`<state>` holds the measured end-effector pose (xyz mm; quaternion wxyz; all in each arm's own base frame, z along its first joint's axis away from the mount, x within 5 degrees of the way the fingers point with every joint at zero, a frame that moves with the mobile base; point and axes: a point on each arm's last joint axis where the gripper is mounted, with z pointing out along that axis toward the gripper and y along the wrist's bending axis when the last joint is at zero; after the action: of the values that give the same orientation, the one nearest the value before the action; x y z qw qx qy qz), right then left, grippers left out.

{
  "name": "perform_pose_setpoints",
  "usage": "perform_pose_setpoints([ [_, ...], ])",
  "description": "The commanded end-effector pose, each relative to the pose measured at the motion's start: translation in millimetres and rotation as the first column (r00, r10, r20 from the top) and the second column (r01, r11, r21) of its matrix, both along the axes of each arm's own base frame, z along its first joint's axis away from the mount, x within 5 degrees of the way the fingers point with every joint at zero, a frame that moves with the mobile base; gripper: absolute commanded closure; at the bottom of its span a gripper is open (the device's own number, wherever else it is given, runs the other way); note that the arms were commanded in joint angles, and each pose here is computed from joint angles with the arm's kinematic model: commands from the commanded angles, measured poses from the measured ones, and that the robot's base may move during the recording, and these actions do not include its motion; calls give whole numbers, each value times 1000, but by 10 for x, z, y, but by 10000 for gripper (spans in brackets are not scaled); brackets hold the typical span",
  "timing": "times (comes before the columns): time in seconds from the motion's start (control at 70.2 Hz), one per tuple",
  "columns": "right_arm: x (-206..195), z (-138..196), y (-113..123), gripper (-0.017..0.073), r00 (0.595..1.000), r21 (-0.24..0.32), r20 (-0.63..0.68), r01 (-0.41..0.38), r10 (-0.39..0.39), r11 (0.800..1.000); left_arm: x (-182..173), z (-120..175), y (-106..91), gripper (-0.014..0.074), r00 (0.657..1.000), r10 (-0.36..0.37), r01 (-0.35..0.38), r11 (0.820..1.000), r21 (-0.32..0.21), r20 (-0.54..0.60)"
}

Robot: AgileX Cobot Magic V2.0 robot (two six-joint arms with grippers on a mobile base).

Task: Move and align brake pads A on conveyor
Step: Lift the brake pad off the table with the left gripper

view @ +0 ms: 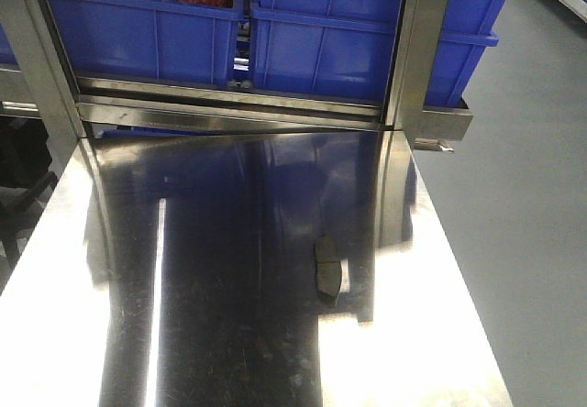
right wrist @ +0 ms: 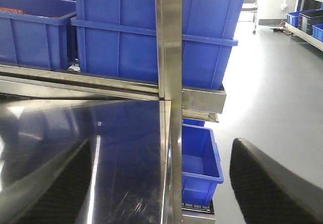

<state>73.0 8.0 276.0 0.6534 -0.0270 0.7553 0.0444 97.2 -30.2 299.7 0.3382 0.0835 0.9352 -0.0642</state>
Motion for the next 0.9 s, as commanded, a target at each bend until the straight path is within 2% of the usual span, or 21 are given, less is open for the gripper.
perform_pose_setpoints([
  [0.0, 11, 156, -9, 23, 995, 4, 94, 11, -11, 1000, 36, 135, -19, 600, 996, 1, 2, 999, -37, 93],
  [0.883, 12, 163, -9, 23, 995, 7, 102, 11, -12, 1000, 36, 135, -19, 600, 996, 1, 2, 999, -37, 93],
])
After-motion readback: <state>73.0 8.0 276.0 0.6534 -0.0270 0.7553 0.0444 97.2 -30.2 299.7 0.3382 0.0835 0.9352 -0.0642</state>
